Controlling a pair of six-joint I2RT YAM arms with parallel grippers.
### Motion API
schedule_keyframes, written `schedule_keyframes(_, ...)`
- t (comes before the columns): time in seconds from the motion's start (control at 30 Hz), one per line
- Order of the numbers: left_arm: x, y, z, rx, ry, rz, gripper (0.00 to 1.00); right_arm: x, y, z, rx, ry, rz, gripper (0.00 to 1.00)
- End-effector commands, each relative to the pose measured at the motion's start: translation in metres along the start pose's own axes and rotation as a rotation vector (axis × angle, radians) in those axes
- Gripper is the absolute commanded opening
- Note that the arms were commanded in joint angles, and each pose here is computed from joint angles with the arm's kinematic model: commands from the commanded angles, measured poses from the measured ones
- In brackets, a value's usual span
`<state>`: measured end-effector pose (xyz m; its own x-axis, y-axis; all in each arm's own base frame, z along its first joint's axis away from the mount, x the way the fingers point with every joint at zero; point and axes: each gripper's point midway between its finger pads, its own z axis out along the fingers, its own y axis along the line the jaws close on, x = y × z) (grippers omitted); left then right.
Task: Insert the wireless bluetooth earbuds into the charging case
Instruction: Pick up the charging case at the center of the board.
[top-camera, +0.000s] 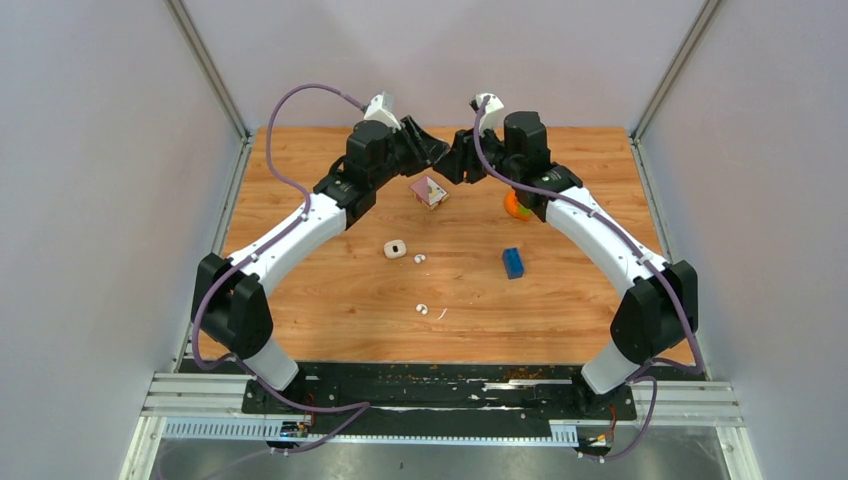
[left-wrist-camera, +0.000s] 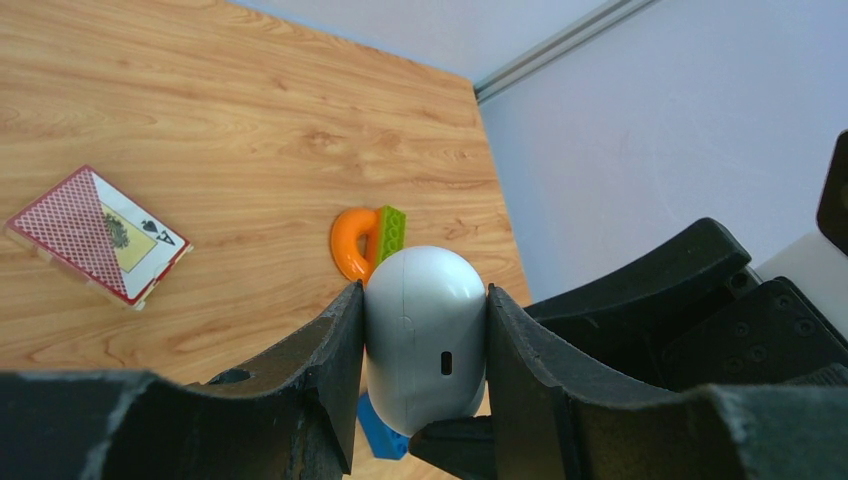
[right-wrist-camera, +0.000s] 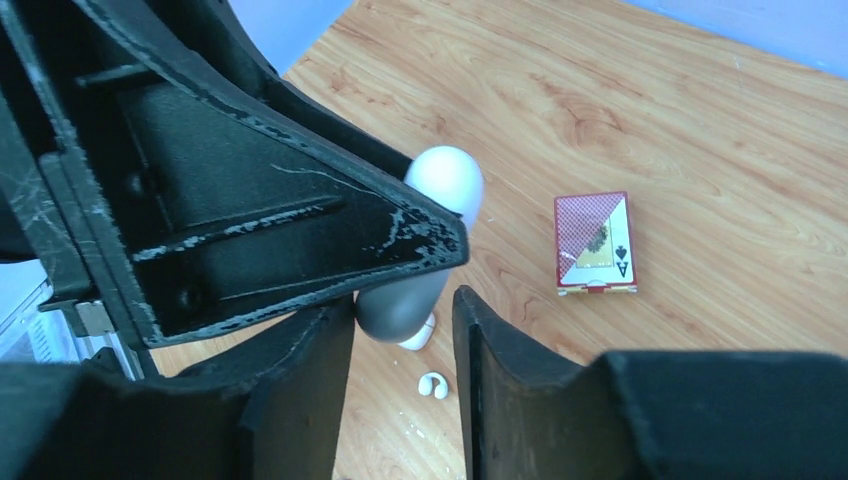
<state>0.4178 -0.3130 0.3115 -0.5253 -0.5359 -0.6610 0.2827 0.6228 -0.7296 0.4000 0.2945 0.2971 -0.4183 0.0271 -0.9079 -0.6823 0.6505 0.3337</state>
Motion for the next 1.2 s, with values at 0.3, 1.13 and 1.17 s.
schedule_keyframes(0.3, -0.019, -0.025, -0.009, 0.069, -0.051, -0.006, 0.18, -0.027, 0.015, 0.009, -0.085, -0.111, -0.049, 0.38)
schedule_keyframes(1.13, -0.027, -0.011, -0.01, 0.028, -0.067, 0.004, 0.52, -0.032, 0.01, 0.005, -0.039, -0.15, -0.208, 0.05)
schedule_keyframes(1.17, -0.029, -0.009, -0.012, 0.029, -0.062, 0.023, 0.58, -0.031, 0.009, 0.001, -0.03, -0.148, -0.253, 0.03)
